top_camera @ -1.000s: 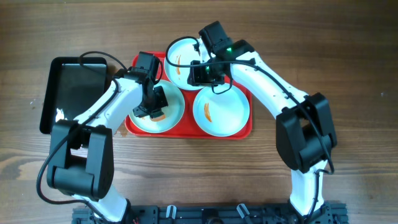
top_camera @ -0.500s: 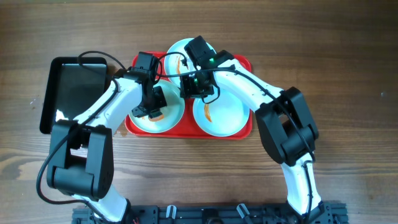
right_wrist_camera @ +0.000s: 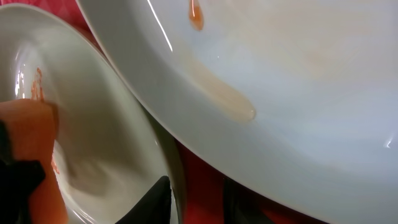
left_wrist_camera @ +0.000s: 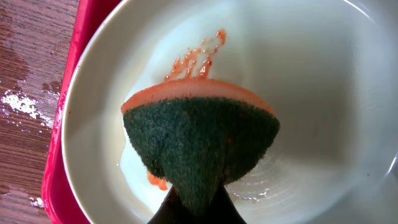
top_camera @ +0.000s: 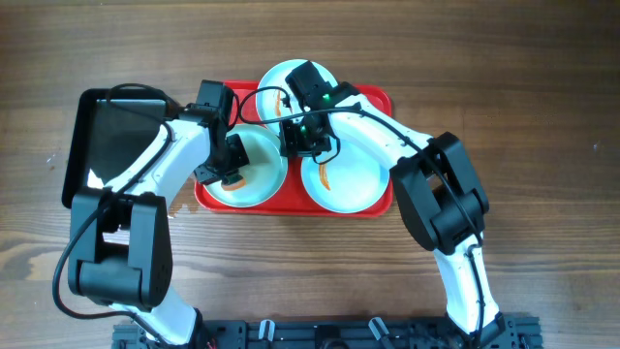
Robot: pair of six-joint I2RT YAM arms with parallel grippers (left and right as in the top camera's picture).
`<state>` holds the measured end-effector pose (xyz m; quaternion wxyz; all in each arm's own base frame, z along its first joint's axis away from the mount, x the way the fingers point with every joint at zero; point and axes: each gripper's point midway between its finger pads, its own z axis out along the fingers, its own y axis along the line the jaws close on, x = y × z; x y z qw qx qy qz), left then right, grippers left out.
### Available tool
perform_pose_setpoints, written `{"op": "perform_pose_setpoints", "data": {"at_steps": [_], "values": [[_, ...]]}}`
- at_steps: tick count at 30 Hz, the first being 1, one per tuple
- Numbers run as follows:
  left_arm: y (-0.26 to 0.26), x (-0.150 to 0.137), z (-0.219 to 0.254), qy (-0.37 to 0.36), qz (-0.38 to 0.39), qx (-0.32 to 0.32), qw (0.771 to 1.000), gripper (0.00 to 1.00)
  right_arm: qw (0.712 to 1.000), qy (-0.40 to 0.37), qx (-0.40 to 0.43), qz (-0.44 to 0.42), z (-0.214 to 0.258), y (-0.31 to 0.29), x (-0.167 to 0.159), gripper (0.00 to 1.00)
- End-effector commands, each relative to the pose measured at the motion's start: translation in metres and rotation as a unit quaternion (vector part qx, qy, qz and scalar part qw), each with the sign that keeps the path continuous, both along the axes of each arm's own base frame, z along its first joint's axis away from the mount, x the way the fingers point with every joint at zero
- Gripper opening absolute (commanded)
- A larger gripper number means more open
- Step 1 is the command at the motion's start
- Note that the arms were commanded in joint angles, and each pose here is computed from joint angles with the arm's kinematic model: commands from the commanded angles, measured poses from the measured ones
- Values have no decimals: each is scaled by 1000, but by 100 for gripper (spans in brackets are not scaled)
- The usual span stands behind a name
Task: Clean dirty plates on tray and stack at the side
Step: 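Hold the plate rim with the right gripper and scrub with the sponge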
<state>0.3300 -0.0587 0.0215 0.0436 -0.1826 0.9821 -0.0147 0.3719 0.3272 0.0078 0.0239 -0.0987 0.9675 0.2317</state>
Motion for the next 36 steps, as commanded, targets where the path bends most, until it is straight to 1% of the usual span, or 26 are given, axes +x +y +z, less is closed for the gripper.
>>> {"op": "perform_pose_setpoints", "data": {"at_steps": [1,3,5,8,9,12,14,16,18,21,22,23,25,29,31,33,36], "values": [[2,-1,-2,1,2,7,1000,4,1000,10,-13,7,-15,4,-9,28],[2,-1,-2,1,2,7,1000,4,1000,3,-29,10,-19,5,-11,24],[2,0,-2,0,1,6,1000,4,999,-10,-50,10,-23,6,-13,15],[2,0,-2,0,1,6,1000,4,997,-8,-69,-22,-25,1,-10,7],[2,0,-2,-1,1,6,1000,4,997,-6,-75,-34,-26,-2,-10,6],[1,3,-1,-5,1,3,1000,4,995,-11,-85,-47,-27,-5,-6,4],[-6,4,-1,-6,-6,-16,1000,4,994,-19,-97,-50,-28,-10,-4,5],[-17,9,0,-18,-26,-36,999,4,989,-22,-135,-53,-32,-24,-5,4],[-32,17,2,-38,-41,-52,997,4,984,-40,-162,-60,-33,-35,0,4],[-51,25,5,-66,-88,-54,992,4,985,-47,-152,-62,-32,-31,5,4],[-56,28,6,-75,-106,-54,990,4,986,-50,-154,-43,-32,-32,4,4],[-60,31,7,-84,-113,-53,989,4,986,-52,-159,-20,-32,-34,2,4],[-60,33,8,-88,-113,-53,988,4,985,-52,-162,-6,-33,-35,-1,4],[-59,33,7,-89,-135,-48,986,4,990,-40,-128,32,-31,-24,-7,4],[-60,31,3,-82,-136,-49,986,4,991,-41,-127,30,-29,-25,-5,4],[-65,27,-1,-71,-139,-67,986,4,991,-44,-124,30,-27,-23,-3,4],[-64,20,-12,-51,-138,-67,987,4,992,-47,-110,32,-25,-17,-1,4]]}}
